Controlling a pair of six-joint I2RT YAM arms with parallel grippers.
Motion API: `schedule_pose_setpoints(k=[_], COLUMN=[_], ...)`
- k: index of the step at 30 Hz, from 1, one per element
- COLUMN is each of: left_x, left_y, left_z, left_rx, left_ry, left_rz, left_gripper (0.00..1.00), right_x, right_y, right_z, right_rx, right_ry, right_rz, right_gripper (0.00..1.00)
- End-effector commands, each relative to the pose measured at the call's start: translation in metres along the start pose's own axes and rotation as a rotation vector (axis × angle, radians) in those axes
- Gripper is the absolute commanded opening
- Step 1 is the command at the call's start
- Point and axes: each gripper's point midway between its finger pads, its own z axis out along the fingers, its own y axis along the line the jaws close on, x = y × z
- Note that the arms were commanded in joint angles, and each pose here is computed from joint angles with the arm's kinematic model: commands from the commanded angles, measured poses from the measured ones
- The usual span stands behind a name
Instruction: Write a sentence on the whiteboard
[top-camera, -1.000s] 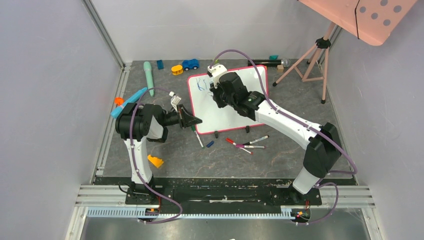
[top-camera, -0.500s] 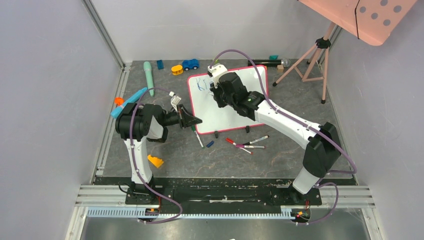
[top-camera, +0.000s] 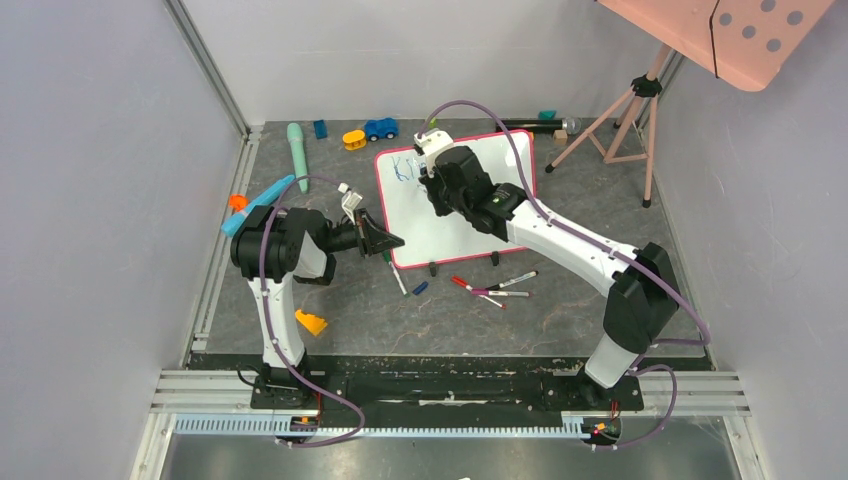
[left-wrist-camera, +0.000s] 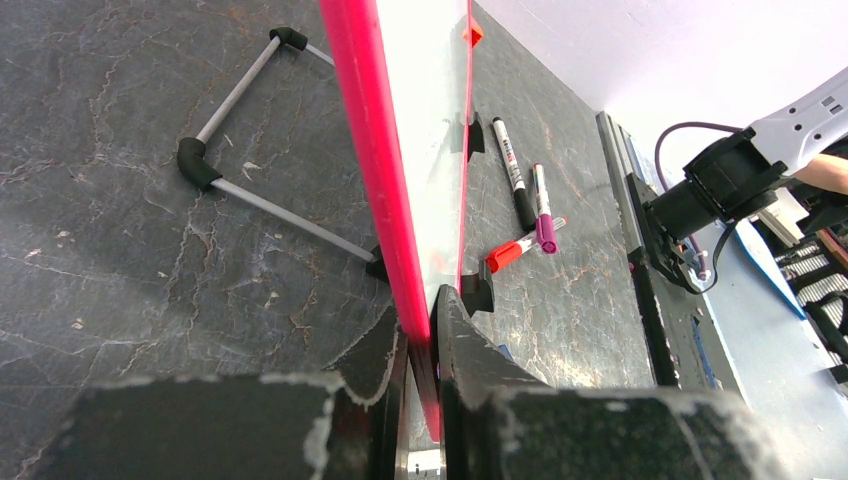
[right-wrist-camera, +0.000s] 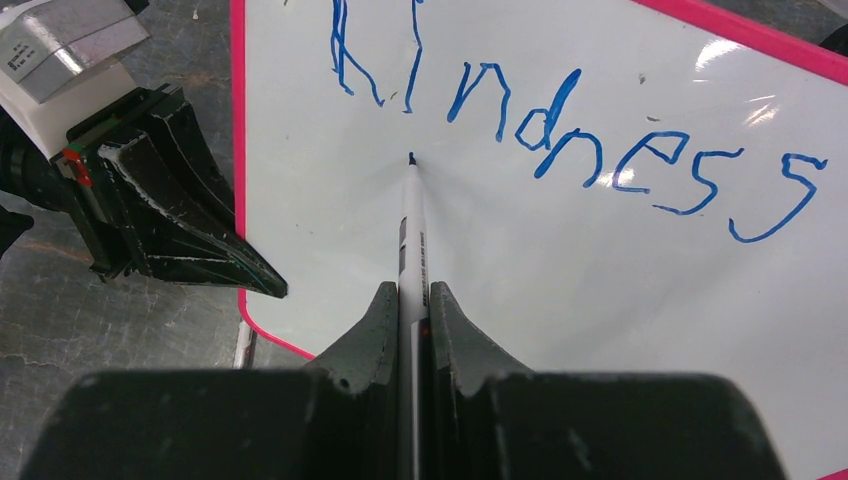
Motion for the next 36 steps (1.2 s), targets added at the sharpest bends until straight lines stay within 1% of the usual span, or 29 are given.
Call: schedule_pose_setpoints(k=[1,21,36], left_x=[0.001,0.002,0.001], left_y=[0.015,0.014,0.014], left_z=[-0.003,-0.003,-0.003], left_rx=[-0.038,-0.034,-0.033], left_ry=[-0.024,-0.022,-0.022], left_rz=[0.178,0.176,0.183], left_gripper=[0.03,0.03,0.03], right_x=[-0.006,0.035,0.012], right_y=[-0.007,0.001,-0.006], right_z=[0.003,-0.001,0.002], right_rx=[0.030,-0.018,0.019], right_ry=[-0.027,0.055,0.013], right_rz=[0.012,0.038,0.039], right_gripper=[0.00,0.00,0.00])
